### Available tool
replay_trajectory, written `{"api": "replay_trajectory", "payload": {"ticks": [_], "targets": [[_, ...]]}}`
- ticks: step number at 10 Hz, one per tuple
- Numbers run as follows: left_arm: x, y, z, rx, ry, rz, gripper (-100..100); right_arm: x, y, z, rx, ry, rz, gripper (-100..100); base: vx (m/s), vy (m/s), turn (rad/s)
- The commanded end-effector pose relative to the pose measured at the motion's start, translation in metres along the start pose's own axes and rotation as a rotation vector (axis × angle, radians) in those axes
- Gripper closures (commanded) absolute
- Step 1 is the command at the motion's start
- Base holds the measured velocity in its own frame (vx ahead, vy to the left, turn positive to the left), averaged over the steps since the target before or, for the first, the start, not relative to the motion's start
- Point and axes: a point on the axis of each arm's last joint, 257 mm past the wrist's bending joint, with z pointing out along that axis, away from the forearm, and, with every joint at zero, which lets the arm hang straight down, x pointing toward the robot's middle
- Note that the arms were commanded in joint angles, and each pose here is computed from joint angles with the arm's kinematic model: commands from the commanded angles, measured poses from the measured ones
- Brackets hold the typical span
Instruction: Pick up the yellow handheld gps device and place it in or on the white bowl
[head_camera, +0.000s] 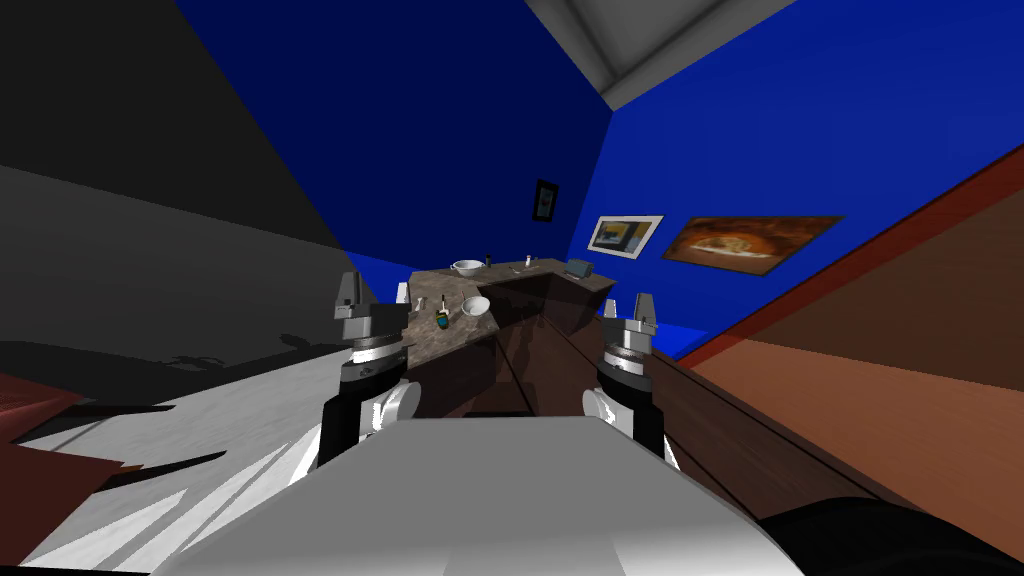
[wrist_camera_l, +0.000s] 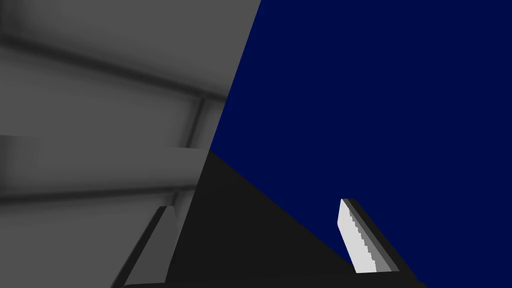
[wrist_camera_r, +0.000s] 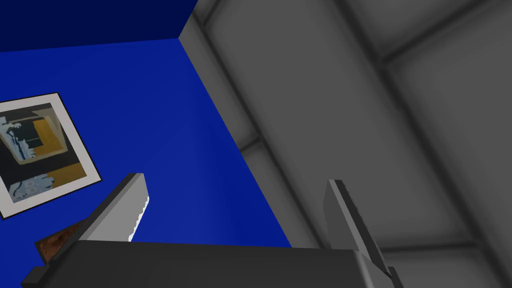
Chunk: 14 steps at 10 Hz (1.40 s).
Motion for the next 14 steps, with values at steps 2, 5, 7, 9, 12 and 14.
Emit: {"api": "replay_trajectory", "payload": {"ticks": [2,5,7,9,12,14], "targets": [[0.006,0.005,0.000,-0.017,0.050,-0.008,-100,0.000,0.000,0.000,0.000,0.000,0.000,0,0.008,-0.003,0.036],[0.011,0.016,0.000,-0.047,0.096,-0.042,-100,0.000,0.000,0.000,0.000,0.000,0.000,0,0.018,-0.012,0.067],[0.011,0.032,0.000,-0.089,0.112,-0.103,-100,0.000,0.000,0.000,0.000,0.000,0.000,0,0.025,-0.022,0.132],[0.009,0.046,0.000,-0.122,0.108,-0.154,-100,0.000,0.000,0.000,0.000,0.000,0.000,0,0.029,-0.047,0.117],[0.003,0.071,-0.002,-0.181,0.085,-0.242,-100,0.000,0.000,0.000,0.000,0.000,0.000,0,0.031,-0.042,0.127],[-0.003,0.091,-0.004,-0.225,0.061,-0.306,-100,0.000,0.000,0.000,0.000,0.000,0.000,0,0.025,-0.040,0.119]]}}
